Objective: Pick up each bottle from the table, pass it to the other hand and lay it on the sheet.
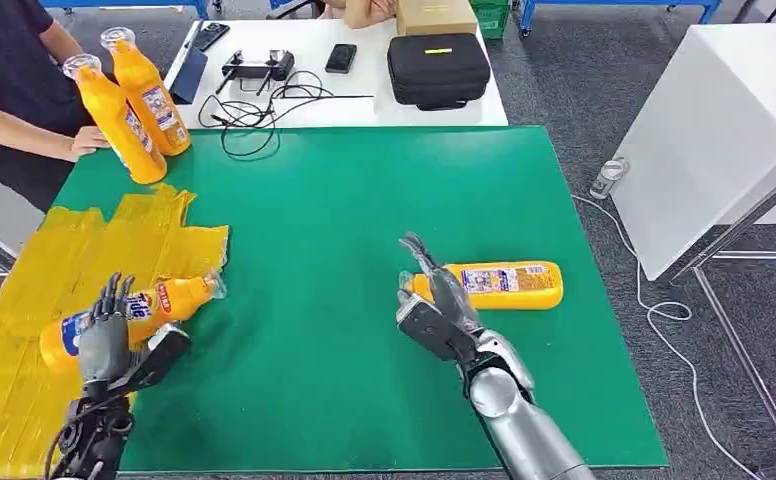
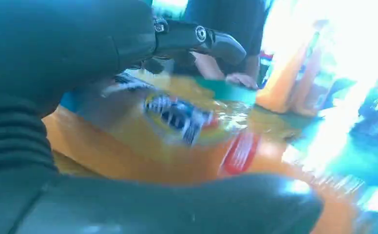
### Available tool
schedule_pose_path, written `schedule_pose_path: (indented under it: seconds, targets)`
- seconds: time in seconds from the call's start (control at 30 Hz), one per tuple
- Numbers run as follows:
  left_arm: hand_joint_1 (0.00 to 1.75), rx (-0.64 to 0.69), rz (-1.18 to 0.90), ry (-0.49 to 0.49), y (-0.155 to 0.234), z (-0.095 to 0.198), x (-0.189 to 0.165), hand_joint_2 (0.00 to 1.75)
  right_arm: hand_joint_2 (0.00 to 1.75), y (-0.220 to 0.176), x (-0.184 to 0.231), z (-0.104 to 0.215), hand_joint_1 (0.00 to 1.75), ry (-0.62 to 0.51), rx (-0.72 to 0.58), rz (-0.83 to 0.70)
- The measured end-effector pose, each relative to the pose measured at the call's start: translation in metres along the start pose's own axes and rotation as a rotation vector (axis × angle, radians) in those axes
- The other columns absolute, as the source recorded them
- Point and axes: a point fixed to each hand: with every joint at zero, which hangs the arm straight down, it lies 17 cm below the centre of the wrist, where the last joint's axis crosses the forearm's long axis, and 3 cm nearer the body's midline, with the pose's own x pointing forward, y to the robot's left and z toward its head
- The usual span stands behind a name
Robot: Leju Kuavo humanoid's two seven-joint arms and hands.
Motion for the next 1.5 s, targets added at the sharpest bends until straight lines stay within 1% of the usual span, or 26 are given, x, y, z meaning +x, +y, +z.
schedule_pose_path:
  seconds: [0.07,0.1,0.17,0.23,0.27,0.33,0.4,0.47,0.57,0.63,0.73,0.83,1.0,1.1,1.2,1.3,1.4,1.5]
  targets:
    - [0.0,0.068,0.183,0.043,0.015,-0.006,-0.002,0.0,0.0,-0.01,-0.008,0.003,0.0,0.017,-0.002,0.057]
    - [0.0,0.107,0.264,0.05,0.023,-0.009,0.0,0.0,0.0,-0.016,-0.012,0.004,0.0,0.024,-0.007,0.082]
    - [0.0,0.134,0.312,0.038,0.03,-0.013,0.007,0.0,0.0,-0.029,-0.018,0.007,0.0,0.033,-0.023,0.104]
    - [0.0,0.124,0.304,0.009,0.029,-0.014,0.014,0.0,0.0,-0.035,-0.019,0.007,0.0,0.032,-0.029,0.115]
    - [0.0,0.12,0.301,-0.001,0.028,-0.014,0.017,0.0,1.75,-0.036,-0.019,0.008,0.0,0.033,-0.03,0.116]
    - [0.0,0.128,0.336,-0.01,0.03,-0.015,0.022,0.0,1.75,-0.041,-0.023,0.01,0.0,0.038,-0.036,0.141]
    - [0.0,0.176,0.439,-0.016,0.041,-0.014,0.026,0.0,1.75,-0.048,-0.032,0.014,0.0,0.067,-0.041,0.187]
    - [0.0,0.224,0.539,-0.044,0.057,-0.013,0.035,0.0,1.75,-0.056,-0.047,0.023,0.0,0.097,-0.021,0.243]
    - [0.0,0.275,0.691,-0.094,0.085,-0.01,0.049,0.0,1.75,-0.07,-0.079,0.046,0.0,0.165,0.025,0.358]
    - [0.0,0.293,0.709,-0.134,0.099,-0.008,0.058,0.0,1.75,-0.078,-0.098,0.061,0.0,0.211,0.043,0.404]
    - [0.0,0.312,0.714,-0.182,0.113,-0.006,0.07,0.0,1.75,-0.086,-0.111,0.075,0.0,0.24,0.047,0.432]
    - [0.0,0.317,0.715,-0.212,0.119,-0.006,0.079,0.0,1.75,-0.09,-0.114,0.08,0.0,0.249,0.048,0.448]
    - [0.0,0.304,0.716,-0.229,0.117,-0.009,0.086,0.0,1.75,-0.088,-0.133,0.091,0.0,0.328,0.094,0.524]
    - [0.0,0.298,0.718,-0.231,0.115,-0.012,0.091,0.0,1.75,-0.091,-0.14,0.091,0.0,0.355,0.109,0.593]
    - [0.0,0.291,0.726,-0.22,0.112,-0.013,0.092,0.0,1.75,-0.102,-0.148,0.083,0.0,0.378,0.115,0.657]
    - [0.0,0.284,0.737,-0.219,0.109,-0.013,0.093,0.0,1.75,-0.121,-0.149,0.068,0.0,0.376,0.094,0.715]
    - [0.0,0.277,0.745,-0.224,0.108,-0.014,0.096,0.0,1.75,-0.141,-0.147,0.051,0.0,0.369,0.077,0.735]
    - [0.0,0.283,0.755,-0.229,0.11,-0.015,0.097,0.0,1.75,-0.153,-0.144,0.039,0.0,0.352,0.085,0.746]
